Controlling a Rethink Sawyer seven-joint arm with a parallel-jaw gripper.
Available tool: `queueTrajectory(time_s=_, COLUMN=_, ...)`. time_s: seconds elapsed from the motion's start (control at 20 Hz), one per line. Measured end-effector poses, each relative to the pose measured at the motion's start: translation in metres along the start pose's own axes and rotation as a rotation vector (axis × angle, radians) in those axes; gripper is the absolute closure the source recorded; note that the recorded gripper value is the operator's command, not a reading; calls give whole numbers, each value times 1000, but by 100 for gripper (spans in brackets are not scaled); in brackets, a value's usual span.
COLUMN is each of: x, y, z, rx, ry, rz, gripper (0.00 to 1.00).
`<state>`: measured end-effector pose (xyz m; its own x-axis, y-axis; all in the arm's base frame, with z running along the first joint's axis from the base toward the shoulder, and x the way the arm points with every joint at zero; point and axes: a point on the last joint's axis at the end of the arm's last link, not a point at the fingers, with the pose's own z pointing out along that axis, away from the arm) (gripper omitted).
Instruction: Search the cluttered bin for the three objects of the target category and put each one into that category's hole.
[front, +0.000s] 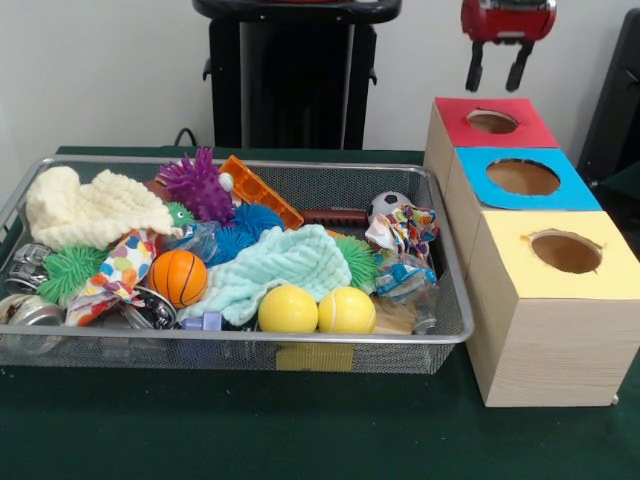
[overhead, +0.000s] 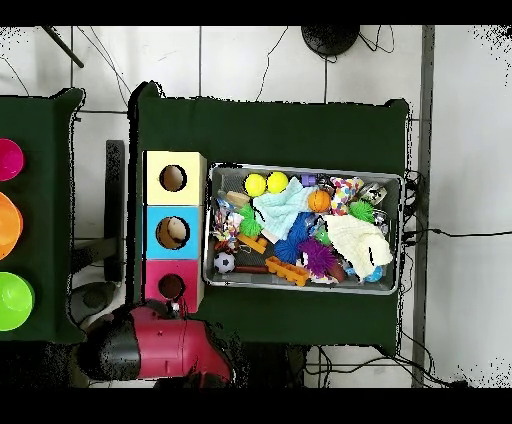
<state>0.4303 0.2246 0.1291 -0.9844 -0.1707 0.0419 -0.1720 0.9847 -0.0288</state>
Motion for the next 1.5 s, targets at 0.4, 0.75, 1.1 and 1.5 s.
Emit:
queueTrajectory(time_s=0.4, x=2, y=-7, z=-63, rx=-26, ry=132, rz=14, gripper=0)
queueTrajectory(time_s=0.75, x=-42, y=-35, z=-67, rx=-12, ry=41, rz=56, gripper=0)
queueTrajectory(time_s=1.1, x=-81, y=-78, z=-40, rx=10, ry=-37, rz=120, gripper=0)
queueTrajectory(time_s=1.5, x=-98, y=-119, z=-7, rx=17, ry=-39, rz=142, gripper=0)
